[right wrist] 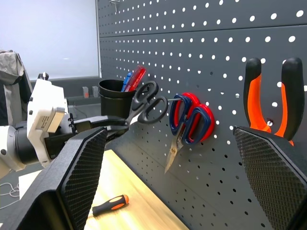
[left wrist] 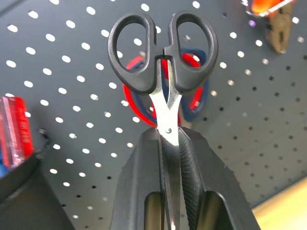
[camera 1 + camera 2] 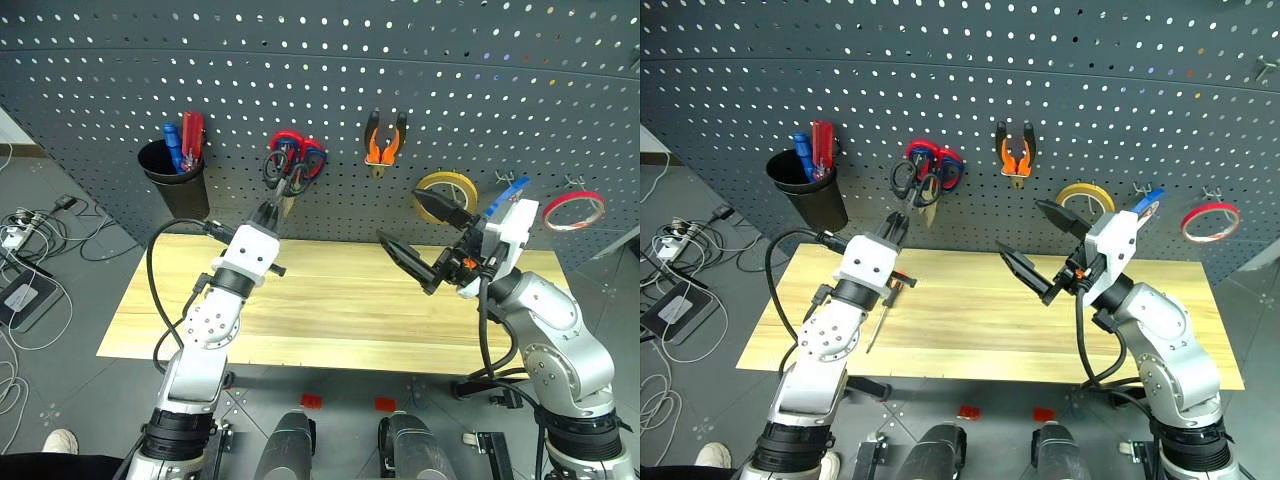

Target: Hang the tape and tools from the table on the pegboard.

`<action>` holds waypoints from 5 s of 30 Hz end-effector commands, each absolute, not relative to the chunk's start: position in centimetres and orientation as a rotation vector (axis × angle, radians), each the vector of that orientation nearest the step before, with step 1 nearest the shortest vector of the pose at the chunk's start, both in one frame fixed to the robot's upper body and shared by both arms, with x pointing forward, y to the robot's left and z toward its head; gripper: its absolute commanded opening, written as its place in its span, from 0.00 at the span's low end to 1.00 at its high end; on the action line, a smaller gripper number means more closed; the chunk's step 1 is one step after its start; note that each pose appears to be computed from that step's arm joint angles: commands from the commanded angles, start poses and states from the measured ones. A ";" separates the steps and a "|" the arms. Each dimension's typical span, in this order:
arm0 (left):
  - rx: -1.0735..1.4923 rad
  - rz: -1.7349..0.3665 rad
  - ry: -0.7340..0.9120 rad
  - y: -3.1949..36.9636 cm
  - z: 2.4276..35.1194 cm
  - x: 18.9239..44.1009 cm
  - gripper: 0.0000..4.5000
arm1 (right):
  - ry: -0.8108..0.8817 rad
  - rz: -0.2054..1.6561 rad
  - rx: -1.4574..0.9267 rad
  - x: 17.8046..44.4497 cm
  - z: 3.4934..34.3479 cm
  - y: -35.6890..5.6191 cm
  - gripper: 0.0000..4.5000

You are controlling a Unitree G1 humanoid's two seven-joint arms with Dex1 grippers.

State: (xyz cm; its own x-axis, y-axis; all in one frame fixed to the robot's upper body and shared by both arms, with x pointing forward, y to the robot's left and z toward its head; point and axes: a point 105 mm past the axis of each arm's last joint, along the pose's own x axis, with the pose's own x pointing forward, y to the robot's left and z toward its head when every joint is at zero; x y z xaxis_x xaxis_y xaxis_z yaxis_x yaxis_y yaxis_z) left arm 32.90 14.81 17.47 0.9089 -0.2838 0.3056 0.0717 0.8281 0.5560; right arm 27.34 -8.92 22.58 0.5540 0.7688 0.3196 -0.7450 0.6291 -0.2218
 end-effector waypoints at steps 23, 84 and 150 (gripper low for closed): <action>0.462 -0.198 -0.301 14.6 16.5 33.4 0.66 | -0.407 0.892 -0.097 27.0 22.7 -8.9 1.00; 0.226 -0.122 0.466 25.7 7.1 38.0 0.15 | -0.106 1.148 -0.138 28.6 18.0 -2.4 1.00; 0.631 0.330 -0.647 22.7 34.0 36.1 0.15 | -0.528 0.958 0.171 27.5 28.8 -4.3 1.00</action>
